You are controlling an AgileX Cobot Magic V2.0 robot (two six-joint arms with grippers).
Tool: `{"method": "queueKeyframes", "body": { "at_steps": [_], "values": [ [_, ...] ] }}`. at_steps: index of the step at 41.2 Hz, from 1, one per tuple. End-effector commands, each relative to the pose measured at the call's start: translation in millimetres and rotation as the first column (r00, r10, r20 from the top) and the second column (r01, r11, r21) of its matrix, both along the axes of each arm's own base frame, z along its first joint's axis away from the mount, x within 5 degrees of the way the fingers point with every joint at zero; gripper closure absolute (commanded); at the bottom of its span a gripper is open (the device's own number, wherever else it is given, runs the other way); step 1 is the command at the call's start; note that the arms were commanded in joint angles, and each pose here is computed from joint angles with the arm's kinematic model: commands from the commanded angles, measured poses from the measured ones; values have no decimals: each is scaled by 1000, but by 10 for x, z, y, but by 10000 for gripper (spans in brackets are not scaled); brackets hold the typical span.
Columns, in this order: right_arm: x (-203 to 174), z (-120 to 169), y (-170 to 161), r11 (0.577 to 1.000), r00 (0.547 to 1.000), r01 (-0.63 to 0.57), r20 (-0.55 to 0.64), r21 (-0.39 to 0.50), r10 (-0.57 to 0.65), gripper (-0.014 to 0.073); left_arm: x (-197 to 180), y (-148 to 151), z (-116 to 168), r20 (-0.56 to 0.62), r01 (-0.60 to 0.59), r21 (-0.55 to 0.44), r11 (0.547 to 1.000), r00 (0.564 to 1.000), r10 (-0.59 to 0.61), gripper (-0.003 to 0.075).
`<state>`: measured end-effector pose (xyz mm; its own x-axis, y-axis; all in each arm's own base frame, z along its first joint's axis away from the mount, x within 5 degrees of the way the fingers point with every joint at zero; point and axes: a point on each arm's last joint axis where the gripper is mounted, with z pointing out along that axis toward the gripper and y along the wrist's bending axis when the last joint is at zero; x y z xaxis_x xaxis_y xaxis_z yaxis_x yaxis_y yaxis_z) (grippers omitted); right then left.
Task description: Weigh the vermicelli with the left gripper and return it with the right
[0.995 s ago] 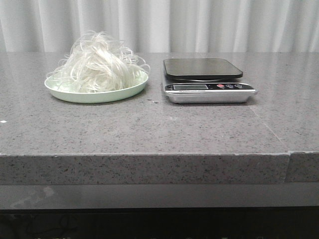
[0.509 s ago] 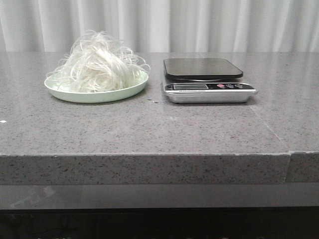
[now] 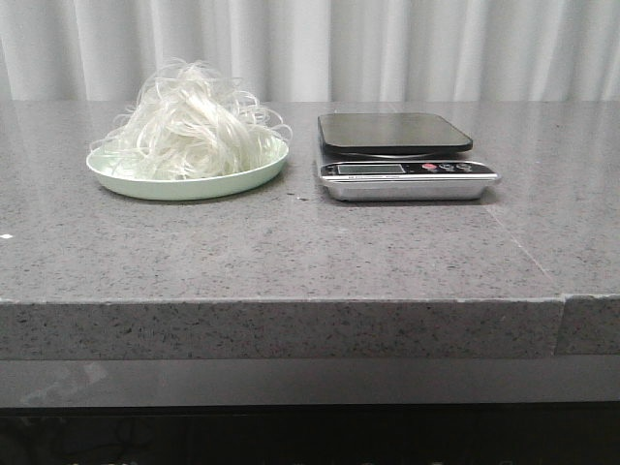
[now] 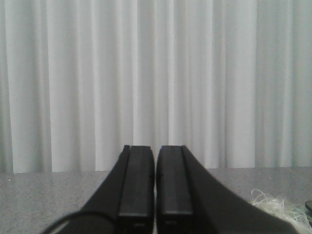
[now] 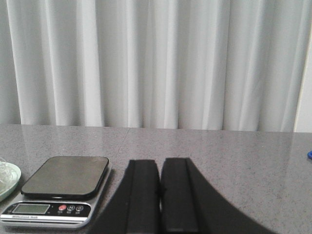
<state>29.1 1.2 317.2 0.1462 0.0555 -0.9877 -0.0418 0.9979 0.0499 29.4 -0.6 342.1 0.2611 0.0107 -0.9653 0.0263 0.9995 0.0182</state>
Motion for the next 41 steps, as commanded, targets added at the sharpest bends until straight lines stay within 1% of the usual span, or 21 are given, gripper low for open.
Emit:
{"method": "queueKeyframes", "body": {
  "at_steps": [1,4,8,10,14,20,26,30,34,41],
  "values": [
    [-3,330,-7,1000,999,15,51,-20,-14,433,16,-1,366,27,3,-10,1000,1000,-3,578],
    [43,476,-6,1000,1000,15,14,-22,-14,433,66,-2,570,-5,4,-14,1000,1000,-4,578],
    [119,658,-4,1000,1000,14,-25,-24,-15,433,156,-4,745,-74,2,-14,1000,997,-3,578],
    [189,729,-3,1000,998,13,-64,-25,-15,433,221,-6,818,-110,2,-15,1000,994,-3,578],
    [347,798,1,1000,989,12,-144,-28,-16,433,351,-10,878,-177,0,-13,1000,984,-2,578],
    [642,747,9,999,966,8,-259,-32,-16,433,602,-19,778,-303,-3,-8,1000,953,0,578],
    [900,607,15,999,925,4,-381,-36,-17,433,839,-28,626,-410,-4,-4,1000,912,2,578],
    [1038,536,19,999,901,2,-433,-38,-18,433,962,-32,534,-461,-4,-1,1000,887,3,578],
    [1146,474,21,999,881,0,-472,-39,-19,433,1060,-35,417,-526,-5,2,1000,851,5,578],
    [1296,373,25,999,847,-3,-532,-41,-20,433,1232,-42,263,-587,-4,5,1000,809,6,578]
  ]
}}
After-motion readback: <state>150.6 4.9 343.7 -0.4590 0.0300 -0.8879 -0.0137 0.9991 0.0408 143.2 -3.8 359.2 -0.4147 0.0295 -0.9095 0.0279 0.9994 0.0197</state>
